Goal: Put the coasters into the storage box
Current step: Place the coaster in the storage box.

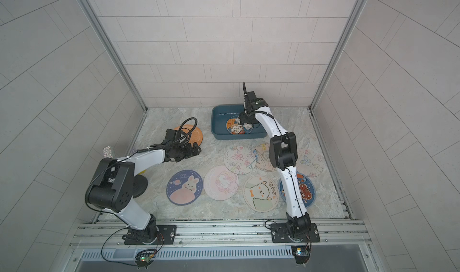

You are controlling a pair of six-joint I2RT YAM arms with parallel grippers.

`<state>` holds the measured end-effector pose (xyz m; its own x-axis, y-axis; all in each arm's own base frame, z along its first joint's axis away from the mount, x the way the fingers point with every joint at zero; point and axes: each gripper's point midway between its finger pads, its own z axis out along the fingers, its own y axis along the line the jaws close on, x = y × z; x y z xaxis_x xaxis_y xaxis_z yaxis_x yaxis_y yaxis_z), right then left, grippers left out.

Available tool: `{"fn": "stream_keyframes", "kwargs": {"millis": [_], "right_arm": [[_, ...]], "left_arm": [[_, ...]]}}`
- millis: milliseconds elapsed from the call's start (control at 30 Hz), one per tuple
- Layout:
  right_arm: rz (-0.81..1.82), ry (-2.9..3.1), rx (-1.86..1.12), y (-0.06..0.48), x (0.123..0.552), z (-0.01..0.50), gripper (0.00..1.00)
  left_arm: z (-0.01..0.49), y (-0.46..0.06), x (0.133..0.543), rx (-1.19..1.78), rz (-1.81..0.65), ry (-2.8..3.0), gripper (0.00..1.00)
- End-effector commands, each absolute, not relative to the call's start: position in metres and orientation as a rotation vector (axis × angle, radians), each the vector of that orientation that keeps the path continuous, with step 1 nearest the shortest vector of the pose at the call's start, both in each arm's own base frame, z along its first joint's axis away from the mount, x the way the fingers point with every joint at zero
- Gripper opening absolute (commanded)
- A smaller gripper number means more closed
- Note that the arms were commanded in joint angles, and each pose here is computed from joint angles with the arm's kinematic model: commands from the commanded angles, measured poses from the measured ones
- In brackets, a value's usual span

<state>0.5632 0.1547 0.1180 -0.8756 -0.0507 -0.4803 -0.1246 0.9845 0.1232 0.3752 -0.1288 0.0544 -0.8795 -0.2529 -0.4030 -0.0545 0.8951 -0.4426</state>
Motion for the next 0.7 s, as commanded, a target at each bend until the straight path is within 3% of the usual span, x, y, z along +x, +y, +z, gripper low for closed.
{"fn": "stream_keyframes", "kwargs": {"millis": [0,367,667], "right_arm": [[0.184,2.595,-0.152,0.149,0.546,0.165,0.70],[0.416,2.620,-0.070,0.142,0.457,0.160,0.74],[0.512,2.717,0.035,0.120,0.372,0.110,0.74]], "left_arm": [[0.053,-0.134,0.369,-0.181,-0.558,2.621,1.00],[0.067,-0.181,0.367,-0.026,-0.624,2.600,1.00],[0.070,-0.238,0.365,0.103,-0.739,2.567,0.98]]}}
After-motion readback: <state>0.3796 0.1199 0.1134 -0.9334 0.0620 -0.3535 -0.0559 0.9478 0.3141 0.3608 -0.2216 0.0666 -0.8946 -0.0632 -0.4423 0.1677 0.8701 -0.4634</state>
